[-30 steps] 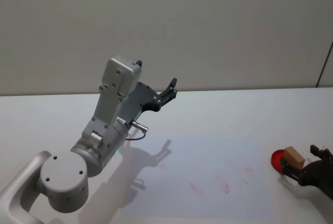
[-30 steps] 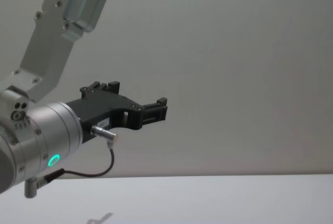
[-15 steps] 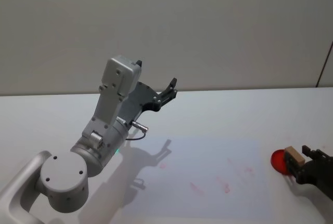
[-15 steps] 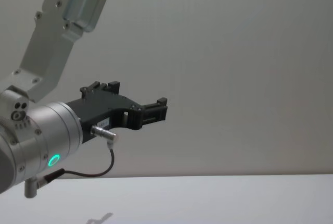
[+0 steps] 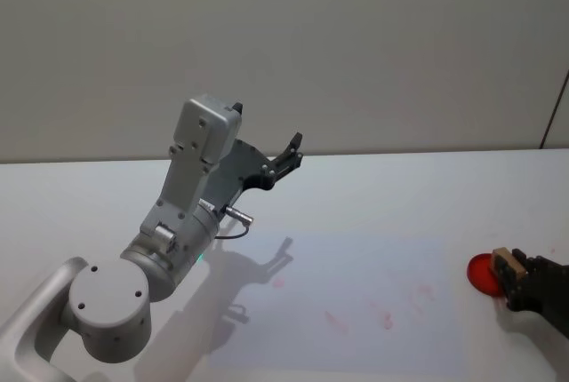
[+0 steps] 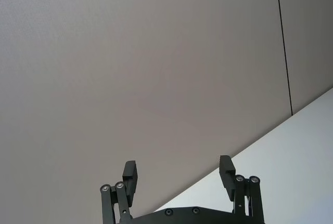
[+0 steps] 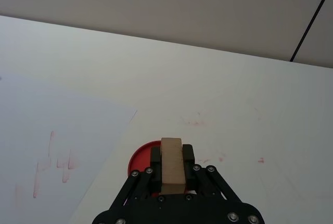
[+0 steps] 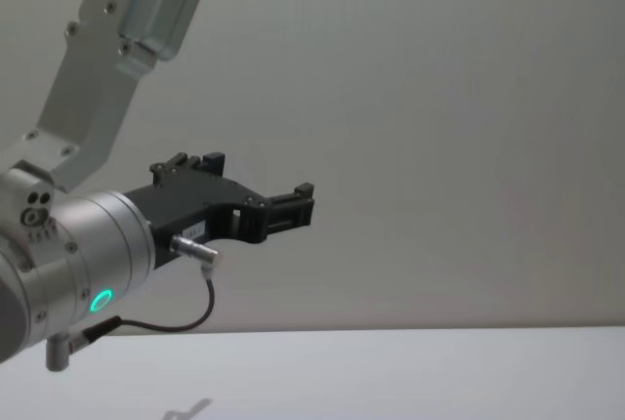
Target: Use the one hand to pick up the stamp and affix it onto the A4 paper.
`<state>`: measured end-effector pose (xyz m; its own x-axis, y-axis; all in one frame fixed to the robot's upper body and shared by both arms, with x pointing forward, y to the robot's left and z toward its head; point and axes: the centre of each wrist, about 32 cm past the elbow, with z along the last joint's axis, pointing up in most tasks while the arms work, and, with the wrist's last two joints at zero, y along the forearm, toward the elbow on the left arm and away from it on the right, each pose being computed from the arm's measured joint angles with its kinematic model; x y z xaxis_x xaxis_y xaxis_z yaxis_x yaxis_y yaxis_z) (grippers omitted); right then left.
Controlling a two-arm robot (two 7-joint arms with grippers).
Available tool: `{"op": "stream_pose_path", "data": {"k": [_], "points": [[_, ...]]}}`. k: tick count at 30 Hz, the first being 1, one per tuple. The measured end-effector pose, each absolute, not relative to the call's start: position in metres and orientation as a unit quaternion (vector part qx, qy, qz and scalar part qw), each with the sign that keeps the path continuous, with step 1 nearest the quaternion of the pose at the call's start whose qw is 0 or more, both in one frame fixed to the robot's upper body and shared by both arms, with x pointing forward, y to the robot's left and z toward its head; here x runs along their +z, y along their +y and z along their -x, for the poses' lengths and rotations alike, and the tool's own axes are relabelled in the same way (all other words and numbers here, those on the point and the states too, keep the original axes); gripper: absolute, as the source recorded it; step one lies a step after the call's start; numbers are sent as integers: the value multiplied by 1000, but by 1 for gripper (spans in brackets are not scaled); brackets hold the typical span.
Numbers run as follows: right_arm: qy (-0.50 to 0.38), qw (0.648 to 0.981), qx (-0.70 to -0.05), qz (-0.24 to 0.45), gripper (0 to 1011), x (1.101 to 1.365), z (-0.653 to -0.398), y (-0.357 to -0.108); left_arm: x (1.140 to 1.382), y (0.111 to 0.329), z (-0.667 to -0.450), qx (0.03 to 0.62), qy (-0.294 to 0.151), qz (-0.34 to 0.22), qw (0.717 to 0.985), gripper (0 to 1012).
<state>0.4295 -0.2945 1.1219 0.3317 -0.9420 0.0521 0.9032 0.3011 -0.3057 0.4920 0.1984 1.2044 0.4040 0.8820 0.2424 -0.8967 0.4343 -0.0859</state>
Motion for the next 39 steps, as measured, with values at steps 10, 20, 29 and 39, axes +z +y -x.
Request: {"op": "stream_pose_path", "data": {"k": [10,20,29,39], "points": [[71,803,-575,137,228,1122,-431,-295,1204,198,-492,531,-126,-29,837,1001],[72,804,-575,133,228,1122,-431,-295,1204,198,-492,531,-126,-29,837,1001],[72,805,-574,132,229,1120,-433,-294,1204,198,-492,531,-126,-29,837,1001],[70,805,-574,134,228,1117,-436,-292,1204,198,-492,531,-126,-29,837,1001]]}}
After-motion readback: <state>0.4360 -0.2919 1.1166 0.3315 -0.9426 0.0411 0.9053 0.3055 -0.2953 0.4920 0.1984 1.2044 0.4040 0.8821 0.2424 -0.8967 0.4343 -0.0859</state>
